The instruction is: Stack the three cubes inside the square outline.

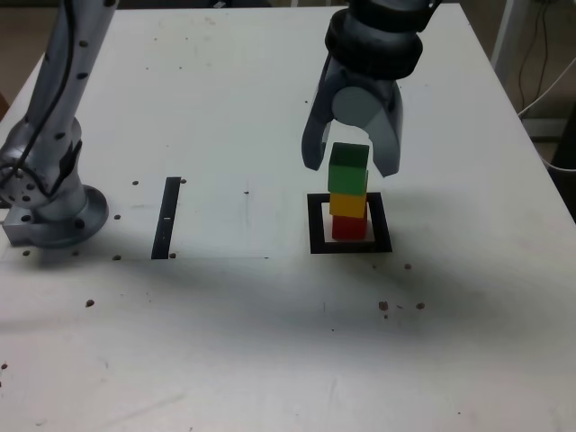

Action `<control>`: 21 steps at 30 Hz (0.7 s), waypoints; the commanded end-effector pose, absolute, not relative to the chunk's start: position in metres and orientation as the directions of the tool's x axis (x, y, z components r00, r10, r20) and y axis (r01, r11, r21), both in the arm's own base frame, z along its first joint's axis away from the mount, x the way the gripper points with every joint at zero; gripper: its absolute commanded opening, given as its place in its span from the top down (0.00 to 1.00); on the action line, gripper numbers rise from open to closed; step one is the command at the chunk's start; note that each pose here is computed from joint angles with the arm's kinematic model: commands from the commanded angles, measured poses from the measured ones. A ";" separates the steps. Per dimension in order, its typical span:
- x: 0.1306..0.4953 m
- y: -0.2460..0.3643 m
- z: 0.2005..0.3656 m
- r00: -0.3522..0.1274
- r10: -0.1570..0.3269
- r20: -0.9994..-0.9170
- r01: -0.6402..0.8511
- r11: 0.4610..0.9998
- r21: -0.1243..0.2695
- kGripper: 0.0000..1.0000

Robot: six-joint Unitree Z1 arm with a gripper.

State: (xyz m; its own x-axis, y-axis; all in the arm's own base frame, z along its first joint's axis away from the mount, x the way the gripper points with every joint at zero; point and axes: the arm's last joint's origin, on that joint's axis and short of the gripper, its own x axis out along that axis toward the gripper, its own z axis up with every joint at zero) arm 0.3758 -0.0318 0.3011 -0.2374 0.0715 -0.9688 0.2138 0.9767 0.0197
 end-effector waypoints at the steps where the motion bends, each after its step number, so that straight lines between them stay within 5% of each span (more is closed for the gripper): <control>1: 0.369 -0.031 0.313 -0.217 0.083 -0.973 0.217 0.976 0.035 0.01; 9: 0.335 -0.025 0.344 -0.157 0.118 -0.981 0.204 0.975 0.085 0.01; 21: 0.252 -0.006 0.355 -0.181 0.117 -0.976 0.132 0.987 0.094 0.01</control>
State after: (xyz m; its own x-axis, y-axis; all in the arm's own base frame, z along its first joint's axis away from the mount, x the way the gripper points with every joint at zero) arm 0.2692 -0.0106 0.3532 -0.1735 0.1177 -0.9778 0.1471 0.9848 0.0925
